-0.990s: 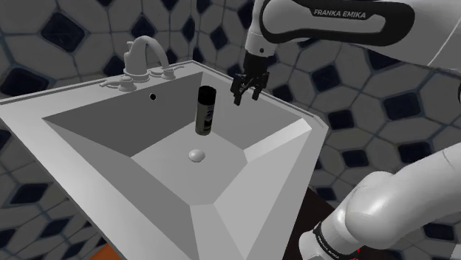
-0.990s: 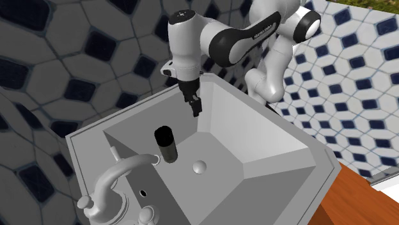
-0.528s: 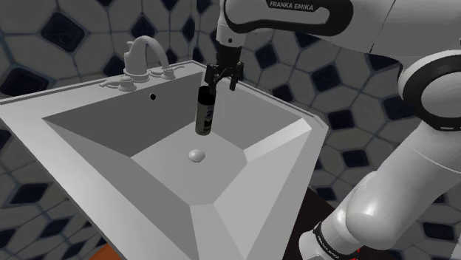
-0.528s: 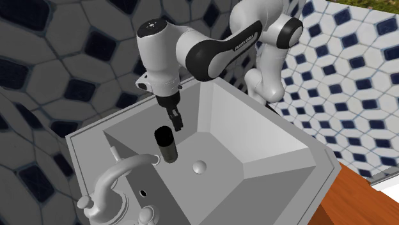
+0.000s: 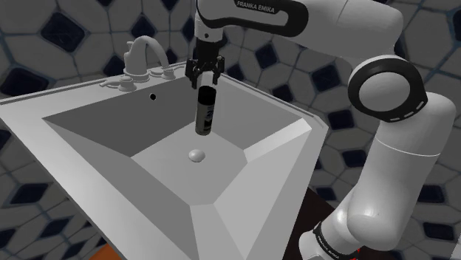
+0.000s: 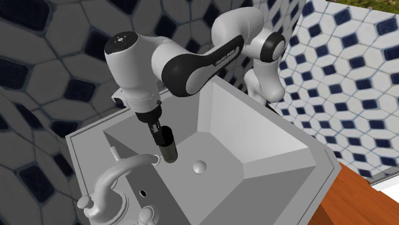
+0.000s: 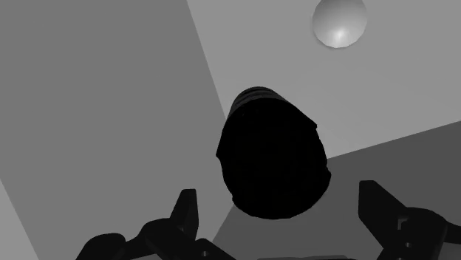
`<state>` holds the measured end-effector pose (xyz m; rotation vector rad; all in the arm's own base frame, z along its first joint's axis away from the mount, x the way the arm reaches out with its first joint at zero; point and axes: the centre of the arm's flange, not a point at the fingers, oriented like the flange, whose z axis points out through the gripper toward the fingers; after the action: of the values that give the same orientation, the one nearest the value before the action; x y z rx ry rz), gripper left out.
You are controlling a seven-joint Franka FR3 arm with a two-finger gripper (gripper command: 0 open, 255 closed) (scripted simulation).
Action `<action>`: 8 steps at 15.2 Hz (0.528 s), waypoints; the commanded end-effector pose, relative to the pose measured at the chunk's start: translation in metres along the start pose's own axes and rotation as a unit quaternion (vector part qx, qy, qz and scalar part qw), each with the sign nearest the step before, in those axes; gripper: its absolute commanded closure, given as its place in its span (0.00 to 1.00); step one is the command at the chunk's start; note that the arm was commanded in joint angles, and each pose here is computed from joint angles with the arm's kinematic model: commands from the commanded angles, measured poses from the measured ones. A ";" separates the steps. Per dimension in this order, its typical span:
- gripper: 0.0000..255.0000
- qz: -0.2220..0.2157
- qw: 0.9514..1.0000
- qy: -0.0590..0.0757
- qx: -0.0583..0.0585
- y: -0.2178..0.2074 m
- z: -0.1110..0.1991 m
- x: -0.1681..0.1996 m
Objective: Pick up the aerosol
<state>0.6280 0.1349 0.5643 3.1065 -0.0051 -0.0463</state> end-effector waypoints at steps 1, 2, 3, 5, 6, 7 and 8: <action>0.00 0.000 1.000 0.000 0.000 0.000 0.010 0.001; 0.00 0.000 1.000 0.000 0.000 -0.001 0.015 0.002; 0.00 0.000 1.000 0.000 0.000 -0.001 0.021 0.002; 0.00 0.000 1.000 0.000 0.000 -0.001 0.029 0.002; 0.00 0.000 1.000 0.000 0.000 -0.001 0.029 0.002; 1.00 0.000 1.000 0.000 0.000 -0.001 0.029 0.002; 1.00 0.000 1.000 0.000 0.000 0.000 0.029 0.002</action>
<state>0.6289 0.1348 0.5363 3.1069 -0.0048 -0.0431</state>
